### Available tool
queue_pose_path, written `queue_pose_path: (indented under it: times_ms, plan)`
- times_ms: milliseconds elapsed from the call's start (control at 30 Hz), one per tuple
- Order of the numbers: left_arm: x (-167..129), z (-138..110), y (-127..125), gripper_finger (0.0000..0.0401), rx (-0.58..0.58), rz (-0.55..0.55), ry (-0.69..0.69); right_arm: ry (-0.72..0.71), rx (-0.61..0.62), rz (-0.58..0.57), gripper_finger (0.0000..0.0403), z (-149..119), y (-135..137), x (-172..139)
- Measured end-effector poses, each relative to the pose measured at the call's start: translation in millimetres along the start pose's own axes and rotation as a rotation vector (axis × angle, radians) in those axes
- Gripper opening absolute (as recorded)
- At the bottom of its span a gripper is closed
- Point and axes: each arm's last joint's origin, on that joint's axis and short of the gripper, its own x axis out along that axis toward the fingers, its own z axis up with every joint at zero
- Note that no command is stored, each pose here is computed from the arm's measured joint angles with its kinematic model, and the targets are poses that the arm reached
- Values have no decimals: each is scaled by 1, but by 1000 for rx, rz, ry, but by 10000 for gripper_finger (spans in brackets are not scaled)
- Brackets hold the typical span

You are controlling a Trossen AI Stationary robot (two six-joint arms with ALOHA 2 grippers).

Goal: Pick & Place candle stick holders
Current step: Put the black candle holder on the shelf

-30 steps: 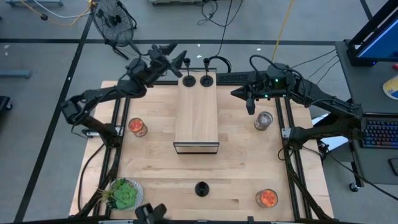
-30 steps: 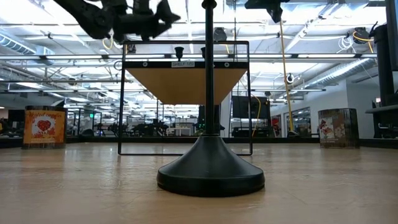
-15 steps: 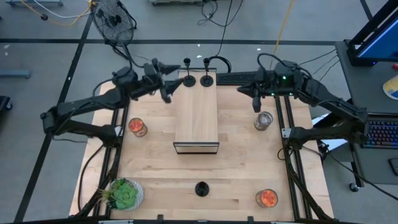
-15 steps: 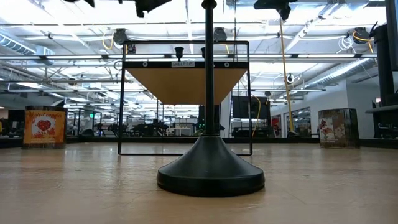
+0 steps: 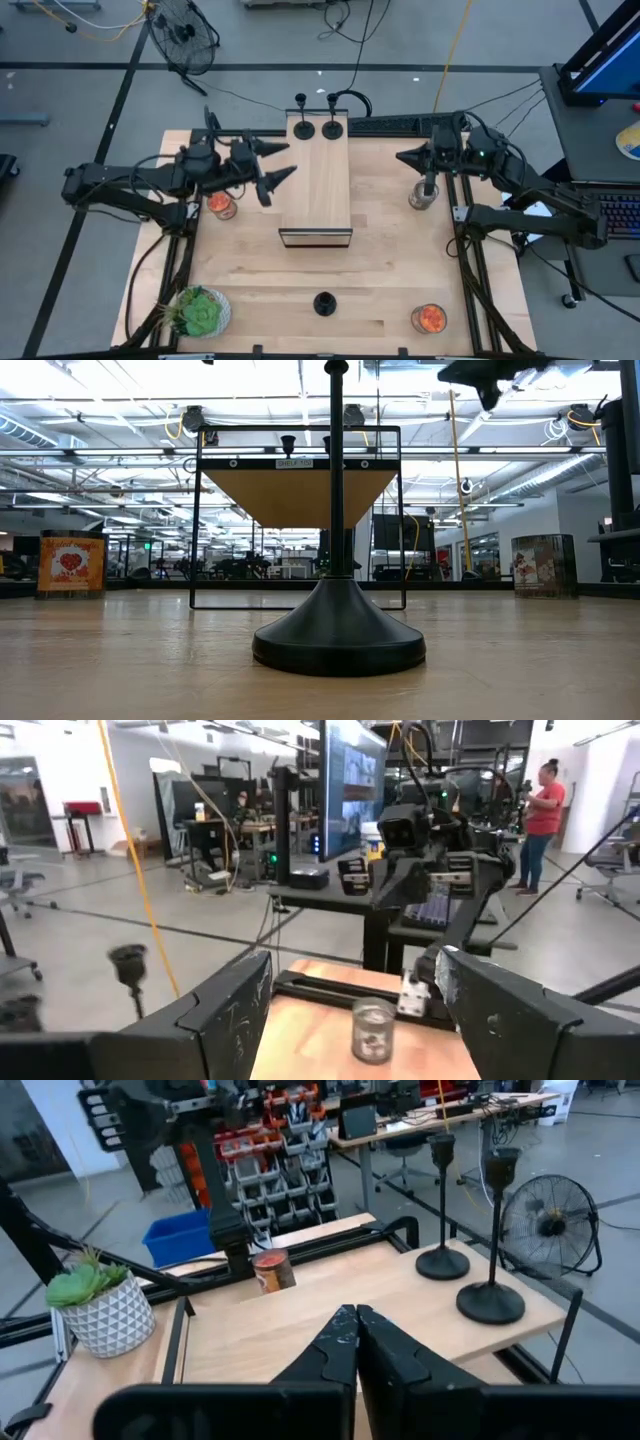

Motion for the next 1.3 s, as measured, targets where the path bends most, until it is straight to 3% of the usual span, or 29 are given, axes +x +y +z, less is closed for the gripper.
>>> queue_pose_path:
  times_ms: [300, 500, 733, 1067, 1300]
  plan:
    - [8, 0, -50, 292, -51, 29, 59, -82, -13, 12, 0, -30, 1, -23]
    - [26, 10, -88, 292, -14, 29, 200, -95, -15, 96, 0, -40, 5, -33]
    - [43, 20, -131, 292, -62, -6, 357, -107, -2, 107, 0, -49, 5, -40]
    - [51, 5, -185, 292, -282, -131, 597, -110, -12, 160, 0, -50, 8, -43]
    - [45, -10, -198, 292, -446, -76, 700, -109, -12, 160, 0, -50, 8, -43]
